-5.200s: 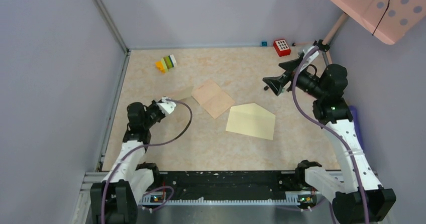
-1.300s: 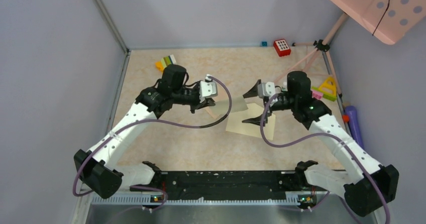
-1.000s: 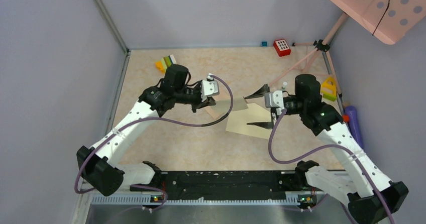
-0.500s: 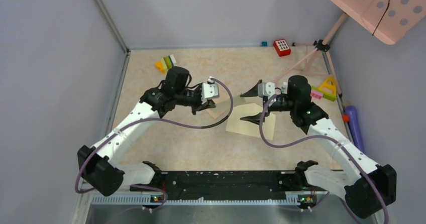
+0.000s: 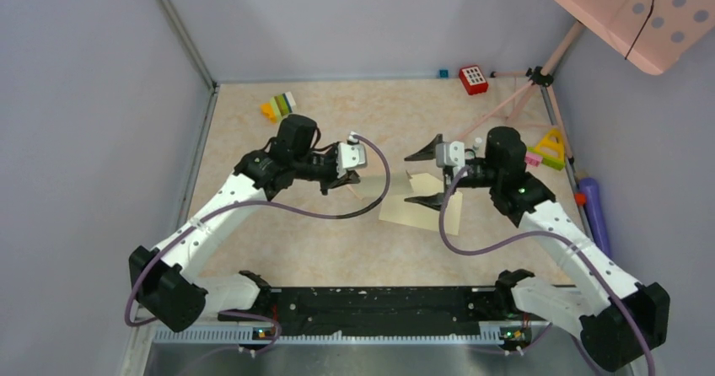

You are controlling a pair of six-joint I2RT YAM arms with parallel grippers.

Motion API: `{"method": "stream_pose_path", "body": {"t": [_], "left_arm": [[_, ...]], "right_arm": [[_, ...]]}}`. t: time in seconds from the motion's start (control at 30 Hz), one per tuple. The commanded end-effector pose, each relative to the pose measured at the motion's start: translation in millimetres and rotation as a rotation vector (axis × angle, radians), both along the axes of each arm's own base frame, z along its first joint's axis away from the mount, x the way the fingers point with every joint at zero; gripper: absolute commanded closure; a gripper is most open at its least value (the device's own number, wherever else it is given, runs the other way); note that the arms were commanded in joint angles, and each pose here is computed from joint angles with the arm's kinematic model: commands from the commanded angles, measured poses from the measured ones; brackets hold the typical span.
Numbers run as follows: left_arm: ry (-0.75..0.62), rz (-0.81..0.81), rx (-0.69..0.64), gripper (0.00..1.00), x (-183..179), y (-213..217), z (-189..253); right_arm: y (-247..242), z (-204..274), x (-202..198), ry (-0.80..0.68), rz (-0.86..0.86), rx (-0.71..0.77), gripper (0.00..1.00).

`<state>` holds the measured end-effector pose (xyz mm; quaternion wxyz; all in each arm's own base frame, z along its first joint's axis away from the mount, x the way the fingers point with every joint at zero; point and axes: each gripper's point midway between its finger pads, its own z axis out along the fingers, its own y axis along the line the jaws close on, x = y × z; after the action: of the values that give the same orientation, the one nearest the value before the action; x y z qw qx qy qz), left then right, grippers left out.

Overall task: Place the letter into the envelope and seal it
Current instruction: Fold the letter.

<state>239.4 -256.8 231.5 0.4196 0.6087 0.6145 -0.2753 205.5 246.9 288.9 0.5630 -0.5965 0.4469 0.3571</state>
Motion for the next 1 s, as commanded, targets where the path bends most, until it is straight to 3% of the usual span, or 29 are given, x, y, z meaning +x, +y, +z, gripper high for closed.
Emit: {"method": "stream_pose_path", "body": {"t": [0.0, 0.2, 0.3, 0.47, 0.57, 0.6, 0.63, 0.67, 0.8, 0.87, 0.97], "left_arm": [[-0.051, -0.049, -0.051, 1.00, -8.5, -4.0, 20.3], [-0.043, -0.076, -0.064, 1.00, -15.0, -4.7, 23.0], [-0.043, -0.077, -0.070, 1.00, -15.4, -5.4, 25.9], [-0.036, -0.084, -0.088, 1.00, -18.4, -6.8, 33.7], [-0.036, -0.083, -0.092, 1.00, -19.3, -6.8, 37.8], [-0.035, -0.082, -0.093, 1.00, -19.6, -6.7, 38.5], [-0.035, -0.081, -0.096, 1.00, -19.6, -6.7, 40.1], [-0.033, -0.080, -0.099, 0.97, -19.2, -7.1, 41.6], [-0.019, -0.094, -0.111, 0.43, -21.7, -9.8, 49.2], [-0.005, -0.101, -0.120, 0.34, -22.1, -12.6, 54.8], [0.020, -0.107, -0.132, 0.33, -20.1, -18.8, 60.5]], "right_arm": [[6.7, -22.8, 17.6, 0.030, -0.024, 0.031, 0.11], [11.5, -30.5, 19.2, 0.061, -0.004, 0.043, 0.11], [13.1, -35.5, 15.1, 0.081, 0.023, 0.039, 0.20], [17.2, -42.2, 6.7, 0.129, 0.077, 0.025, 0.60], [17.5, -43.2, 4.6, 0.148, 0.090, 0.014, 0.92], [17.4, -42.8, 4.6, 0.149, 0.089, 0.012, 1.00], [17.0, -41.7, 5.2, 0.146, 0.084, 0.010, 1.00], [16.4, -41.0, 5.7, 0.143, 0.077, 0.008, 1.00], [14.1, -34.2, 10.3, 0.111, 0.032, 0.016, 1.00], [13.5, -31.7, 13.8, 0.097, 0.008, 0.024, 1.00], [12.7, -30.4, 18.0, 0.094, -0.020, 0.029, 1.00]]}}
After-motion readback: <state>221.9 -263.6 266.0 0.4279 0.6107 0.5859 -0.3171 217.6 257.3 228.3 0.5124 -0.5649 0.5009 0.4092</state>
